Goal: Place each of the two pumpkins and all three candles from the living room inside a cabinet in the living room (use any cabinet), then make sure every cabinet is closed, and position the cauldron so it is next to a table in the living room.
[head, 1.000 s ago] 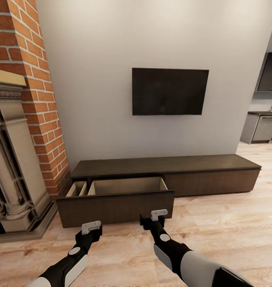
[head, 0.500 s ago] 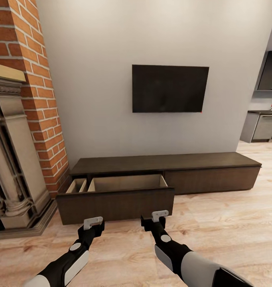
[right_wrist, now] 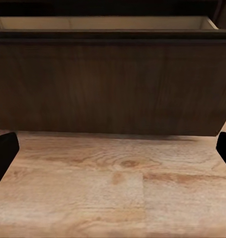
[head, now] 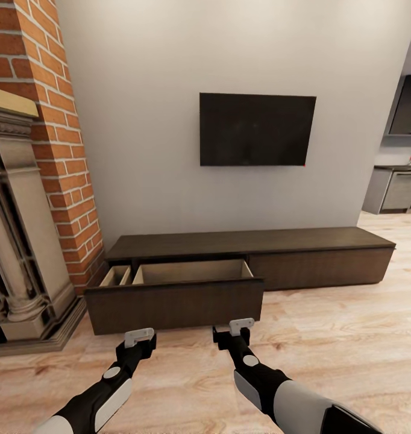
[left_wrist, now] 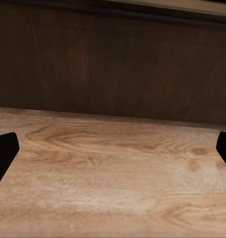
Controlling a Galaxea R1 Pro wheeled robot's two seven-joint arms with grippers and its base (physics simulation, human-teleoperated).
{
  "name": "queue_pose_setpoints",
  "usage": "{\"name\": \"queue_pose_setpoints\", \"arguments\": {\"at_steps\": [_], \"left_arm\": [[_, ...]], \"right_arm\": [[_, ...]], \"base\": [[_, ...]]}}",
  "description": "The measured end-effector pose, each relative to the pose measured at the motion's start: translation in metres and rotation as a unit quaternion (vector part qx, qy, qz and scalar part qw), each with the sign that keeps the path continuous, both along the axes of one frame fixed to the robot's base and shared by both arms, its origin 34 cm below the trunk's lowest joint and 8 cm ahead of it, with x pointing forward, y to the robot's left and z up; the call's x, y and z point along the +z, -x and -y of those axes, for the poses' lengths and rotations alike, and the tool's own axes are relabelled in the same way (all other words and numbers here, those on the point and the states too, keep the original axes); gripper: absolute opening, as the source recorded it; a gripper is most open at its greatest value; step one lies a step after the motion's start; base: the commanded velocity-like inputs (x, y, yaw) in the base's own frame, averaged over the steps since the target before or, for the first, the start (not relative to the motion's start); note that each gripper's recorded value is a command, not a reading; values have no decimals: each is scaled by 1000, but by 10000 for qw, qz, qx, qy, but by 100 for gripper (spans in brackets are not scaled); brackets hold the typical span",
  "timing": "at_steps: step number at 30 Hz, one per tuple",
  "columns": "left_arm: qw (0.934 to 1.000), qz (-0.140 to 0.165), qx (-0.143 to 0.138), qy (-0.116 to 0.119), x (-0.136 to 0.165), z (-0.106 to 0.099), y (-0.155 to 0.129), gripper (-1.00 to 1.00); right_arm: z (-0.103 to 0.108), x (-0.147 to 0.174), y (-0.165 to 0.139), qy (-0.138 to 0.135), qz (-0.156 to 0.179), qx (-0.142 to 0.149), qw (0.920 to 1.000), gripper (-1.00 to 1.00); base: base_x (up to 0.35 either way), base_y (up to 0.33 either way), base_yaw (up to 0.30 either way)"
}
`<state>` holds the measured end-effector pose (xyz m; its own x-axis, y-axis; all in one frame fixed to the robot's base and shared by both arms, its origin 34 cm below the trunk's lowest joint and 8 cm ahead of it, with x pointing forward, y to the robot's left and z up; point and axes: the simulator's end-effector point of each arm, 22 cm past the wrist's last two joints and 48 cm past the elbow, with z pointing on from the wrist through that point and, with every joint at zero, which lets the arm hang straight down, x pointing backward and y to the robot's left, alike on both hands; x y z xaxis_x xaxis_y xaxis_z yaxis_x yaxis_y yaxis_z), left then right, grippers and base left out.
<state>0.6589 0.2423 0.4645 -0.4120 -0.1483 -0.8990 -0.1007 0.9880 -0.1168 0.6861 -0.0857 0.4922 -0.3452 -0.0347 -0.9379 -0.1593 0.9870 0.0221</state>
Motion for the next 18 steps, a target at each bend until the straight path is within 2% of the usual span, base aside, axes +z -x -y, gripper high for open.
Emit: {"name": "queue_pose_setpoints", "arguments": {"at_steps": [5,10,13,18], "left_arm": [[10000,-4,-23,-4,-12,1,3,100],[9979,44,-641,-45,-24,29,9,100],[9969,58,-779,-21,-30,35,11,100],[9964,-22,-842,-6,-42,38,13,100]], "right_arm": [[-2,-11,3,-23,-9,36,10000,100],[-6,-23,7,-64,-15,139,9999,100],[-9,-29,10,-101,-20,214,9997,100],[-11,-42,11,-125,-111,240,9996,100]], "base": [[0,0,0],[0,0,0],[0,0,0],[0,0,0]]}}
